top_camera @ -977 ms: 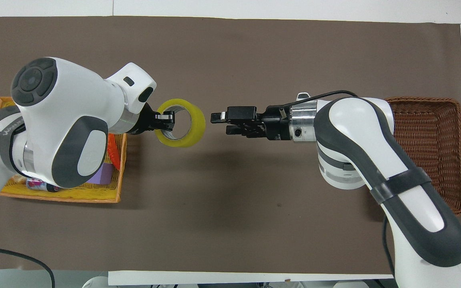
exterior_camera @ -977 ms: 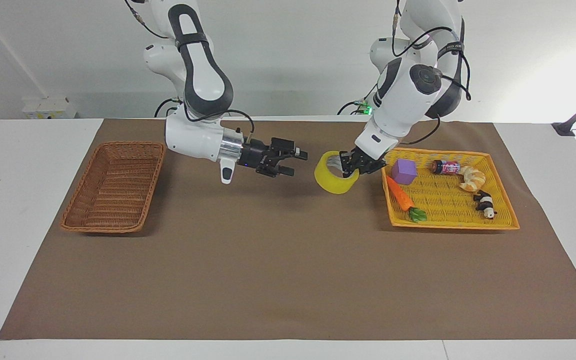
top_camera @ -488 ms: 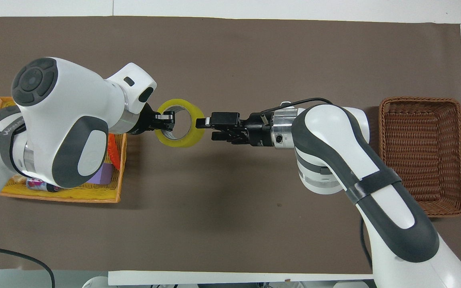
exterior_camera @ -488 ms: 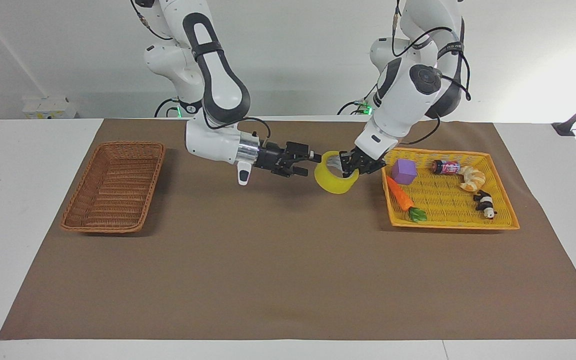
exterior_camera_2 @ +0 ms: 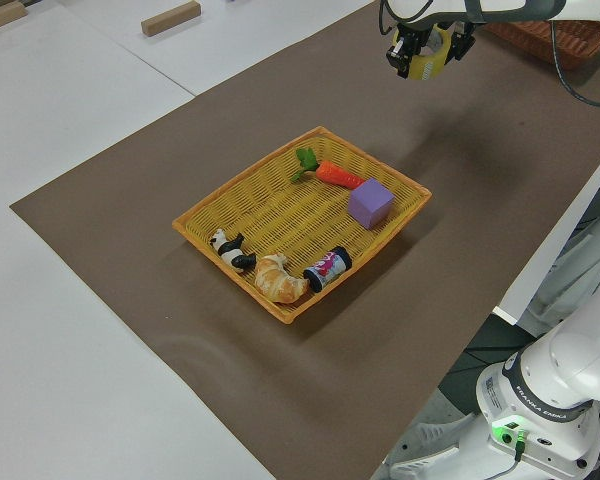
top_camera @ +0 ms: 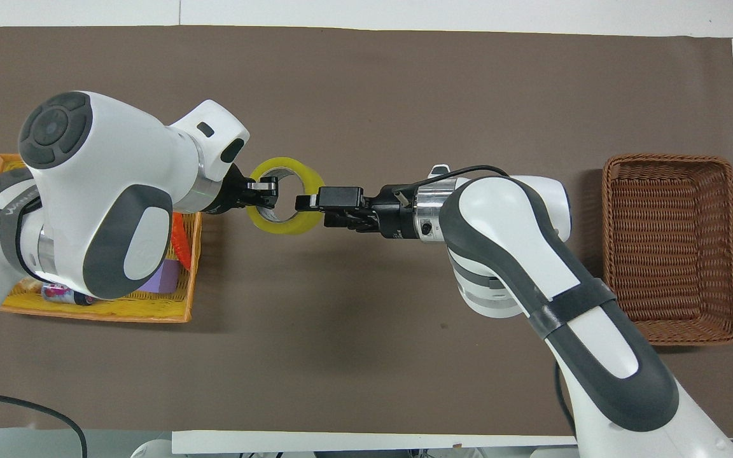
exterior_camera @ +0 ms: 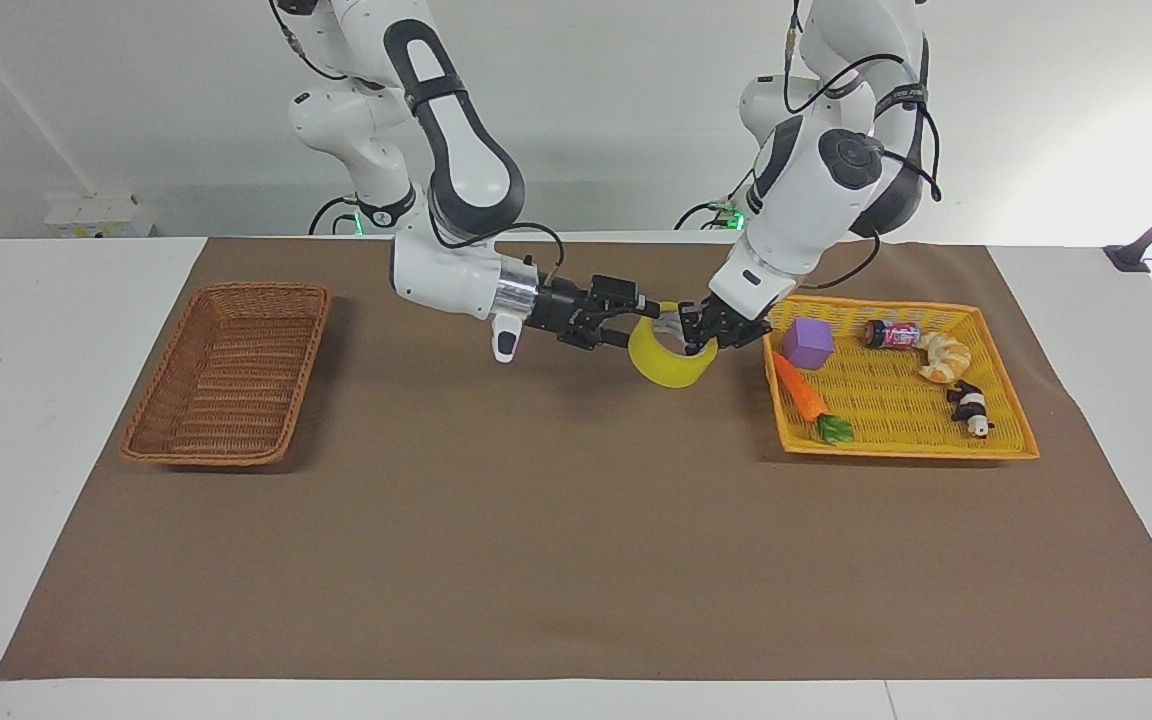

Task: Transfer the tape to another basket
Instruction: 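Grasp the tape with the right gripper while the left gripper holds it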

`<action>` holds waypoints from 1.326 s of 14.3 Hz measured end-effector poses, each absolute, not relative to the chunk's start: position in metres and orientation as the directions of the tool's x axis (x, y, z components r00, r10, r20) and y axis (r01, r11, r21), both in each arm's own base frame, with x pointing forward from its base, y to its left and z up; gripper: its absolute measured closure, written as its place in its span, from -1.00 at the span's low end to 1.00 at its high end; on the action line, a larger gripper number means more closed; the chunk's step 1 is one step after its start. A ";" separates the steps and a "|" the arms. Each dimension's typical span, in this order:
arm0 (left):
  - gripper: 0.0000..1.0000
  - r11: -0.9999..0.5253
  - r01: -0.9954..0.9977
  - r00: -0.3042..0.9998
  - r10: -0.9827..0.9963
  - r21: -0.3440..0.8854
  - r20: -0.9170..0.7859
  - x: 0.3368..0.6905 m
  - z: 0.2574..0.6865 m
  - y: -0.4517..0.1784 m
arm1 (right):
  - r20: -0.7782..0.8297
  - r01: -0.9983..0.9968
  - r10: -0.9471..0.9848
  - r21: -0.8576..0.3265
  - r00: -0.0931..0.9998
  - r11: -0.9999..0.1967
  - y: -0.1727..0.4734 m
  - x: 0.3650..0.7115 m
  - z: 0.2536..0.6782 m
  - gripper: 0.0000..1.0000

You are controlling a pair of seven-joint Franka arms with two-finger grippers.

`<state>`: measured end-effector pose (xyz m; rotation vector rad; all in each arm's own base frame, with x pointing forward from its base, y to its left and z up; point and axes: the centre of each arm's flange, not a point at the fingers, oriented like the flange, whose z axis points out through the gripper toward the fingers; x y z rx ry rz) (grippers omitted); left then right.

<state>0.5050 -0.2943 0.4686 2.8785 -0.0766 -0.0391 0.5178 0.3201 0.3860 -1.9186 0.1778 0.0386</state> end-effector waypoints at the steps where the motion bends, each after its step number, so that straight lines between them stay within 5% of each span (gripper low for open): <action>1: 0.55 -0.965 -0.049 0.998 -0.056 0.259 -0.020 0.505 0.469 -0.294 | -0.109 -0.138 -0.106 -0.931 0.988 -0.337 0.320 0.519 0.387 -0.96; 17: 0.55 -0.965 -0.048 0.998 -0.055 0.259 -0.020 0.505 0.469 -0.294 | -0.070 -0.116 -0.141 -0.929 0.987 -0.352 0.322 0.528 0.393 -0.71; 19: 0.55 -0.965 -0.048 0.998 -0.055 0.259 -0.020 0.505 0.469 -0.294 | -0.070 -0.116 -0.141 -0.929 0.988 -0.352 0.322 0.528 0.393 -0.30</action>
